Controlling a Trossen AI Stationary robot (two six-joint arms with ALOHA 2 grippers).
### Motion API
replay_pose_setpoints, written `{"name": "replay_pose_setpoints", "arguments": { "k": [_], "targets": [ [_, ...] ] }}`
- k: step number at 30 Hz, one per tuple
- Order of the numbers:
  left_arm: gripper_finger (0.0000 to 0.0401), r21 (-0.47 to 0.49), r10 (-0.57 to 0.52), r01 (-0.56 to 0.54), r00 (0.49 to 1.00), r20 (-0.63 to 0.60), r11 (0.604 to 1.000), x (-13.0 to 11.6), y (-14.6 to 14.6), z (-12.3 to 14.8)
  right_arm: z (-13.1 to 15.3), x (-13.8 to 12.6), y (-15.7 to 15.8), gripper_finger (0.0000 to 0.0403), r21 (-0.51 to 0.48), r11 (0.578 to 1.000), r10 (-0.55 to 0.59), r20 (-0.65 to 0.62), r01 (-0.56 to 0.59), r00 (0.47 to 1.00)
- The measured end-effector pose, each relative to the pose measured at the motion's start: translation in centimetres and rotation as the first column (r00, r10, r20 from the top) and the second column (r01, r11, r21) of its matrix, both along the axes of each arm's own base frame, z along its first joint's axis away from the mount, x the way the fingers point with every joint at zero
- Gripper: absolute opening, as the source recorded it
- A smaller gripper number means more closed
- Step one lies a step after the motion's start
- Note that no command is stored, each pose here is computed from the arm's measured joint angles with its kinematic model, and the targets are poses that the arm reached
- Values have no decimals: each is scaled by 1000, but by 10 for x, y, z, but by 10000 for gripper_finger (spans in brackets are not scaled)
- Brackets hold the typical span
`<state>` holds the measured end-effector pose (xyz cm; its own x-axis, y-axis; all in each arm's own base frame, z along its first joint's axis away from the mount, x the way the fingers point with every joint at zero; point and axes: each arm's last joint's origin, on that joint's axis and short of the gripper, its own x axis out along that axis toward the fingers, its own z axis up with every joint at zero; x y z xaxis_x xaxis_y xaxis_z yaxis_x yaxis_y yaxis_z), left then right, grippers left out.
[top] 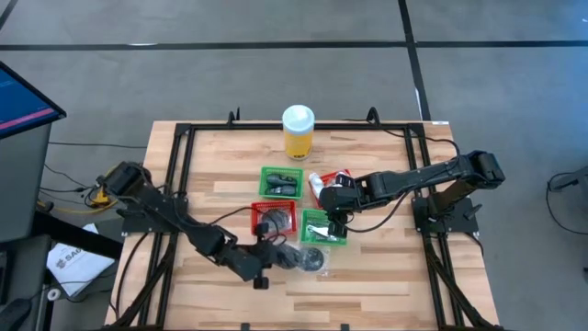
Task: Pick & Place Travel size toiletries
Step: Put the hairbrush into the left red bin
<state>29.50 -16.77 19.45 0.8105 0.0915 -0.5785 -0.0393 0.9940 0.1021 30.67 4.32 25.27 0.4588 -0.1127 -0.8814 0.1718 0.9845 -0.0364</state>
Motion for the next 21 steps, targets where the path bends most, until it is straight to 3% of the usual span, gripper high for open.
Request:
{"name": "replay_pose_setpoints", "arguments": {
  "k": [21],
  "targets": [
    [0, 36, 239, -237, 961, -139, 971, -10, 51, 12, 0, 0, 0, 136, 1, 1000, 0, 3, 0, 1000]
  ]
}}
